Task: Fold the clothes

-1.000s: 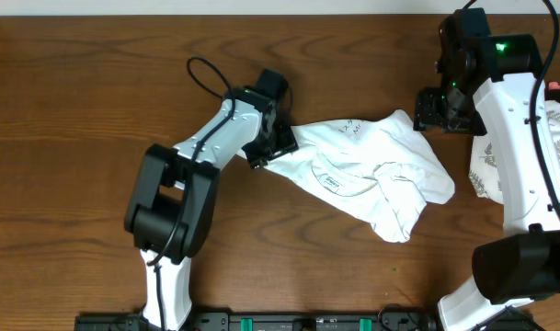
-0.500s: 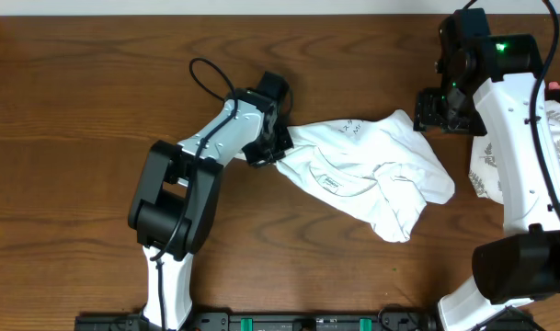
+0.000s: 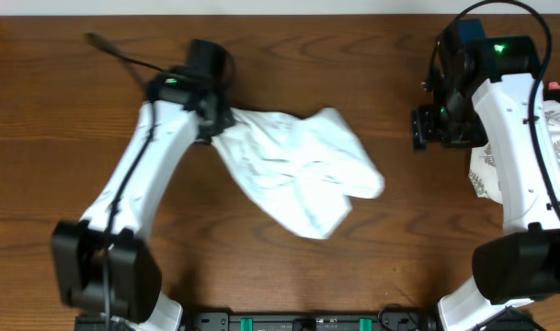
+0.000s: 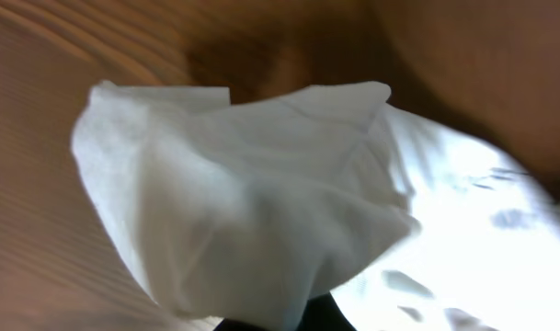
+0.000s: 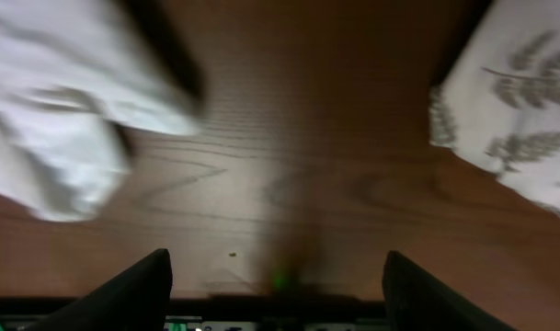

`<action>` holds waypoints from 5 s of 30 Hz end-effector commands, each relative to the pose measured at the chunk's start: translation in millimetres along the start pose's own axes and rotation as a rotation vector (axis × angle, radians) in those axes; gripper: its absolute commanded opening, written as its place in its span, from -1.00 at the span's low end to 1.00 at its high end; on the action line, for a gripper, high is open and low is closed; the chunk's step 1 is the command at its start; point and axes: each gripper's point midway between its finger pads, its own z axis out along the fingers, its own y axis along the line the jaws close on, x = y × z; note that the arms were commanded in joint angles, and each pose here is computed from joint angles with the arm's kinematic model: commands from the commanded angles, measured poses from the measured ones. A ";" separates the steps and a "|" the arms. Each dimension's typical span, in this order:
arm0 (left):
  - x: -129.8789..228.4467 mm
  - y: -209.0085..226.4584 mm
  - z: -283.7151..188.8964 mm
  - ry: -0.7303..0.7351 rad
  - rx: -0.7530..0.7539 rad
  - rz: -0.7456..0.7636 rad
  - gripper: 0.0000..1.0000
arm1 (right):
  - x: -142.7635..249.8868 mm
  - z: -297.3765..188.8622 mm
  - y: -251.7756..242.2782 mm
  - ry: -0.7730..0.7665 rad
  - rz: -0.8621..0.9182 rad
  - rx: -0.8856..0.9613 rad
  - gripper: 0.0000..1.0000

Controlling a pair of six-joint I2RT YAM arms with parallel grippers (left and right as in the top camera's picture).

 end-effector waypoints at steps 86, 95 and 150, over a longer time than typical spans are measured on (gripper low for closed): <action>-44.9 3.2 -107.8 -0.372 0.106 0.148 -0.89 | -19.6 -59.7 -46.6 -0.695 0.328 0.182 -0.98; -41.6 10.1 -140.0 -0.435 0.140 0.135 -0.88 | 5.5 -66.7 -59.8 -0.674 0.348 0.212 -0.98; -18.2 -55.6 1.0 -0.104 0.207 0.367 0.96 | 1.8 149.8 16.7 -0.241 -0.152 0.117 0.52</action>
